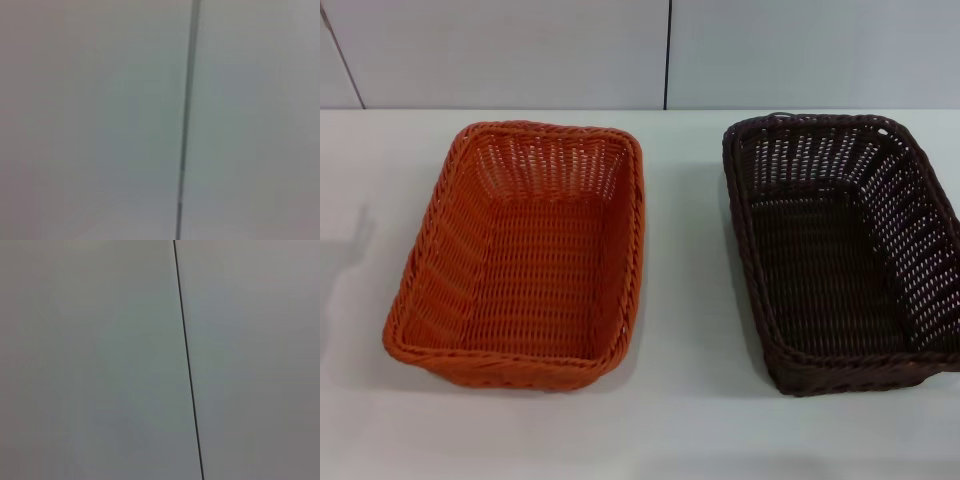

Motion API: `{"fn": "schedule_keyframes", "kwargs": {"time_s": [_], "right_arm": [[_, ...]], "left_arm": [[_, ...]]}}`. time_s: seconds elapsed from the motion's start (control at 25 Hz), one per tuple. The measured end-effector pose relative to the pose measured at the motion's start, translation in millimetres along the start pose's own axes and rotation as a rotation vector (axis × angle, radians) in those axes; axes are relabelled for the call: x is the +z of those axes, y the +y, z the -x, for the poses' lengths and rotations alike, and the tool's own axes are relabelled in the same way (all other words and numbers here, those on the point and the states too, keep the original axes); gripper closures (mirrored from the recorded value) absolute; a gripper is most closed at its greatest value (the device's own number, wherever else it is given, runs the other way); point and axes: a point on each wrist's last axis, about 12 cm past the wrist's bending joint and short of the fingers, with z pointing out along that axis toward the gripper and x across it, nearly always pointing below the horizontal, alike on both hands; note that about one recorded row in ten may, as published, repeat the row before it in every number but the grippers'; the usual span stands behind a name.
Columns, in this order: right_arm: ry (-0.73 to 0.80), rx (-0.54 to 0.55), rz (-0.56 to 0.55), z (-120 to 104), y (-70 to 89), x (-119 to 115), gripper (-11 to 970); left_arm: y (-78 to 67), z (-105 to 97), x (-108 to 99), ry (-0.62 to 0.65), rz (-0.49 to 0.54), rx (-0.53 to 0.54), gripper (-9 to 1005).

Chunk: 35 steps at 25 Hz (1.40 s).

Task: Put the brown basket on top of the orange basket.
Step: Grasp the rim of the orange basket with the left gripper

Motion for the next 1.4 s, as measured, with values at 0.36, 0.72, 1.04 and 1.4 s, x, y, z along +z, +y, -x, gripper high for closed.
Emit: {"fn": "schedule_keyframes", "kwargs": {"time_s": [0.36,0.72,1.04,1.4], "right_arm": [[0.008,0.002,0.002,0,-0.3,-4,194],[0.027,0.011,0.018,-4,2.9,5,194],[0.035,0.013,0.023,-5,3.9,8,195],[0.04,0.01,0.016,-5,1.9,3,195]], "left_arm": [[-29.6,99,34,0.267,-0.071,0.095,207],[-76.4,165,24,0.544,-0.207,0.241,211],[-115.9,174,25,0.788,-0.267,0.36,214],[-132.6,145,44,0.876,-0.299,0.368,214]]}}
